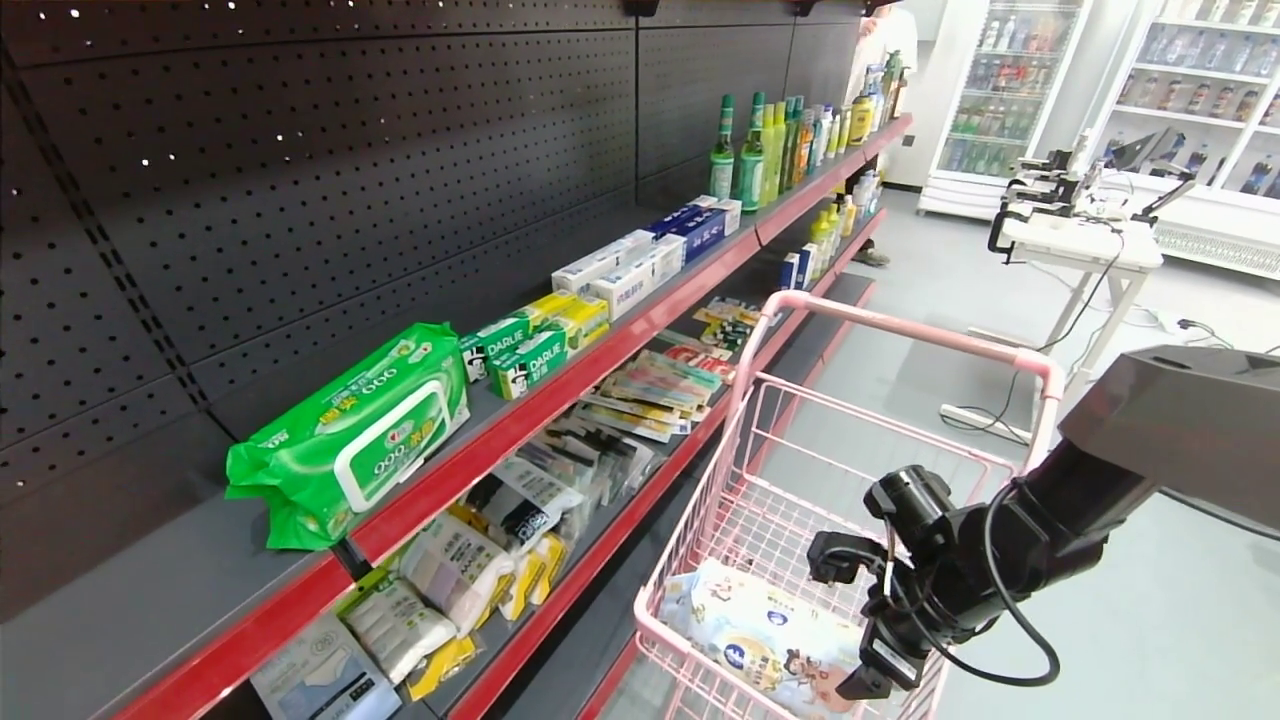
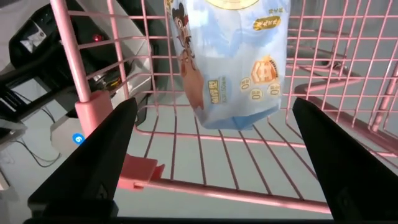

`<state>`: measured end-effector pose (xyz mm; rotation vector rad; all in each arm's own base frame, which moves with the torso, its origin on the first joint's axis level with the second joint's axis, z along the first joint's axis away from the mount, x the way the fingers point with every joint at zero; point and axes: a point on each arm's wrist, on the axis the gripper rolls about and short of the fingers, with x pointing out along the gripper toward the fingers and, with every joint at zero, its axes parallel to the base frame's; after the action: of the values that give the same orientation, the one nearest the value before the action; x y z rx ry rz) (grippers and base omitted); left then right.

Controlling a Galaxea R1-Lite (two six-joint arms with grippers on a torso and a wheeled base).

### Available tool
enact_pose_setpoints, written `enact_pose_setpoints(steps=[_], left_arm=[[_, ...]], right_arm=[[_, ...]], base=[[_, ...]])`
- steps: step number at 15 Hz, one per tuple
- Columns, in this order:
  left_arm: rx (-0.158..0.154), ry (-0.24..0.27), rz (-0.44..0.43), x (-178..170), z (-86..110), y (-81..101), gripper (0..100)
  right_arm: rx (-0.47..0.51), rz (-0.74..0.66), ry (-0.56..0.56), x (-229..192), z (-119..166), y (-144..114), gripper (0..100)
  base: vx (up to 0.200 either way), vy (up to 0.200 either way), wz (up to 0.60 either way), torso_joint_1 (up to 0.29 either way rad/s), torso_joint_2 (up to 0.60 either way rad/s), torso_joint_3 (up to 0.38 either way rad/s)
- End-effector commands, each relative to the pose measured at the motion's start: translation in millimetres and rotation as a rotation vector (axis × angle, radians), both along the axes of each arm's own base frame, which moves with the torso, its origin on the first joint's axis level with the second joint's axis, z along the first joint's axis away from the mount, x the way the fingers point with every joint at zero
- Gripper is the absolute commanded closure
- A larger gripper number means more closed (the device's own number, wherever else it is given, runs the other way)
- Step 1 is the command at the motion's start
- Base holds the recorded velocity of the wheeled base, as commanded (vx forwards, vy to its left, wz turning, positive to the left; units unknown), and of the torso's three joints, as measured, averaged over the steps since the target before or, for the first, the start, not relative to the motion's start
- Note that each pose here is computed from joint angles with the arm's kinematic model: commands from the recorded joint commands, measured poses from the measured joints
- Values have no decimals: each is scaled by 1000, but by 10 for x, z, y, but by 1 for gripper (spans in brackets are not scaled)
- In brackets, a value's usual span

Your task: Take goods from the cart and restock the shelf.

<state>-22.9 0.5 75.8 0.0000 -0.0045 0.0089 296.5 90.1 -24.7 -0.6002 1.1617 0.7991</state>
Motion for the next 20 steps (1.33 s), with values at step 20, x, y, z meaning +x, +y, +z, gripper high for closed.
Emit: enact_pose_setpoints(steps=[20], left_arm=[[0, 1, 2, 1, 0, 0, 0]], right_arm=[[54, 8, -16, 88, -153, -68, 0]], base=[[0, 0, 0, -60, 154, 89]])
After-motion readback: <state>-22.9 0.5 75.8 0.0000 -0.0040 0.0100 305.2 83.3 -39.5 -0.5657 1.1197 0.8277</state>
